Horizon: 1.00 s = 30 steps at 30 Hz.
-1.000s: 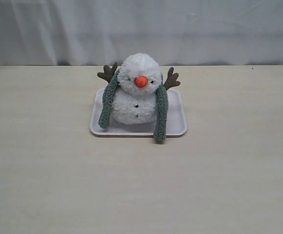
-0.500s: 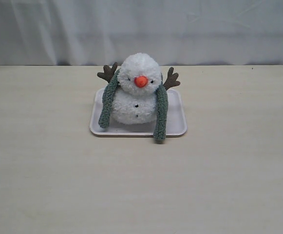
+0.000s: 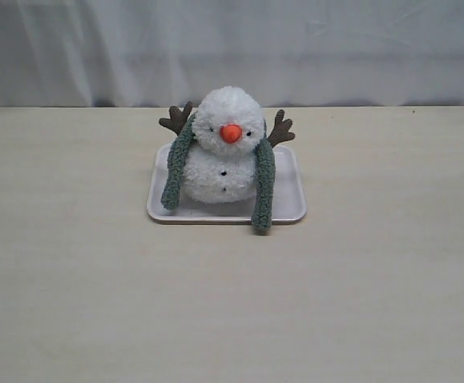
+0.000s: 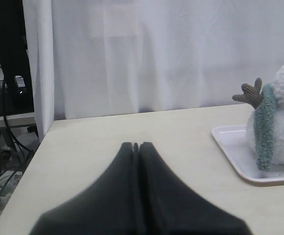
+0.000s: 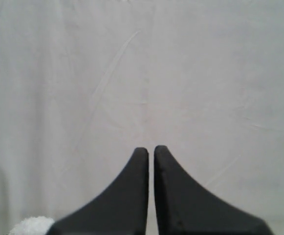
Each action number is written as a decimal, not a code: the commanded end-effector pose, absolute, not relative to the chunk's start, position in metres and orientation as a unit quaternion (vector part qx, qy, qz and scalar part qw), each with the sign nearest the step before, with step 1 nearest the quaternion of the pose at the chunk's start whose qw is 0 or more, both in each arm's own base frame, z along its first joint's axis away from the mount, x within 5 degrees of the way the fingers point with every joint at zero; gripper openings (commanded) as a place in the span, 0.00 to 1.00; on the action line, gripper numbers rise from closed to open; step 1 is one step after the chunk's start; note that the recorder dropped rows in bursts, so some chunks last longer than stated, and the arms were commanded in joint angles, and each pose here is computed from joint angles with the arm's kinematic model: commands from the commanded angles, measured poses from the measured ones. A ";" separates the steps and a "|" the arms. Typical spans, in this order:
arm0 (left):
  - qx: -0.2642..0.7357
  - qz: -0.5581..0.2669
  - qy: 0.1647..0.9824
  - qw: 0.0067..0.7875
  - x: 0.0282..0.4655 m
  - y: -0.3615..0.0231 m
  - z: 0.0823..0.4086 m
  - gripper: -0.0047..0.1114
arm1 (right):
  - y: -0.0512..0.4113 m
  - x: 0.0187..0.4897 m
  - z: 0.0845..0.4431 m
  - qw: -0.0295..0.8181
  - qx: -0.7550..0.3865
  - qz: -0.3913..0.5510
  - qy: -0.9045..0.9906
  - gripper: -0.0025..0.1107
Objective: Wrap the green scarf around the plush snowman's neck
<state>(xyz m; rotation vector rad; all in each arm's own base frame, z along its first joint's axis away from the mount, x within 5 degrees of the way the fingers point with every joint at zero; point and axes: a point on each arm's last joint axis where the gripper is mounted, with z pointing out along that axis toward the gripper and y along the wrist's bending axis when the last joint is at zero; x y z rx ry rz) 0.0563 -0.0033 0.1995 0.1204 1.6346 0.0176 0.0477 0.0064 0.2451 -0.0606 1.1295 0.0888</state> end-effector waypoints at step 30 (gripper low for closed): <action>0.052 0.005 0.725 0.687 0.056 -0.003 0.200 0.04 | 0.001 0.053 0.182 0.608 -0.043 -0.014 0.793 0.06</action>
